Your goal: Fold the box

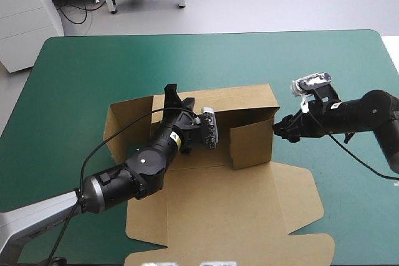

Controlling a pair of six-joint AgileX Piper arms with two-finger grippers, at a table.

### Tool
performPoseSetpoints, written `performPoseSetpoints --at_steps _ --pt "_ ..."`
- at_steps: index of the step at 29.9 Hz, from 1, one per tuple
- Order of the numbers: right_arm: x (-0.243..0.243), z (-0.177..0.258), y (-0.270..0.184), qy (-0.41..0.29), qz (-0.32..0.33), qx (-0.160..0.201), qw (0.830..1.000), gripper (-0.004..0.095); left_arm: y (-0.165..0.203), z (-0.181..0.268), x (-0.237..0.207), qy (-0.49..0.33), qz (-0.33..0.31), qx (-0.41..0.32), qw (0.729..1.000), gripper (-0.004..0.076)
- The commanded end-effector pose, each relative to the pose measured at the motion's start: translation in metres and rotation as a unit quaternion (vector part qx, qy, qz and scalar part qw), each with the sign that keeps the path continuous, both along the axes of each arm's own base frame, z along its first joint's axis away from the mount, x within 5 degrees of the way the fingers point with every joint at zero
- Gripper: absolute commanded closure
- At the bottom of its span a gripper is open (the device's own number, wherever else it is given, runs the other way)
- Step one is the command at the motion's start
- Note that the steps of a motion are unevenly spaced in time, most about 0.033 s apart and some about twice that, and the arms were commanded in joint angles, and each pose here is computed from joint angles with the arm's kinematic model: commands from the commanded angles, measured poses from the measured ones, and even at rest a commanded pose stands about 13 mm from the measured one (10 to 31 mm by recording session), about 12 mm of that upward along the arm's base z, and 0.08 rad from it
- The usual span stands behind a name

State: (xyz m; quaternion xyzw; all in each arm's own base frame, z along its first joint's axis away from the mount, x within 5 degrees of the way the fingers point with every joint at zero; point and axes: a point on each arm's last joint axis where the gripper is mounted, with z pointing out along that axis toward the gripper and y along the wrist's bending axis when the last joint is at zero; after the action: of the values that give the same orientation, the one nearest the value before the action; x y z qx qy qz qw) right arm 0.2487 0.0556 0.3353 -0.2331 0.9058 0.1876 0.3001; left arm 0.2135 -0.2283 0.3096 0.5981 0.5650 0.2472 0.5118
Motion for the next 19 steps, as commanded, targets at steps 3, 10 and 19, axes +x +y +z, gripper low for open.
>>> performPoseSetpoints --at_steps 3,10,19 --pt "-0.018 0.017 0.006 -0.043 0.016 0.055 0.997 0.0236 0.002 0.017 -0.003 -0.019 0.0 -0.027 0.999 0.0756" --pt "-0.022 0.016 0.014 -0.054 0.038 0.103 0.992 0.0236 0.002 0.017 -0.003 -0.018 -0.003 -0.027 0.999 0.0756" --pt "-0.032 0.026 0.042 -0.072 0.117 0.165 0.977 0.0237 0.002 0.017 -0.003 -0.018 -0.003 -0.028 0.999 0.0756"
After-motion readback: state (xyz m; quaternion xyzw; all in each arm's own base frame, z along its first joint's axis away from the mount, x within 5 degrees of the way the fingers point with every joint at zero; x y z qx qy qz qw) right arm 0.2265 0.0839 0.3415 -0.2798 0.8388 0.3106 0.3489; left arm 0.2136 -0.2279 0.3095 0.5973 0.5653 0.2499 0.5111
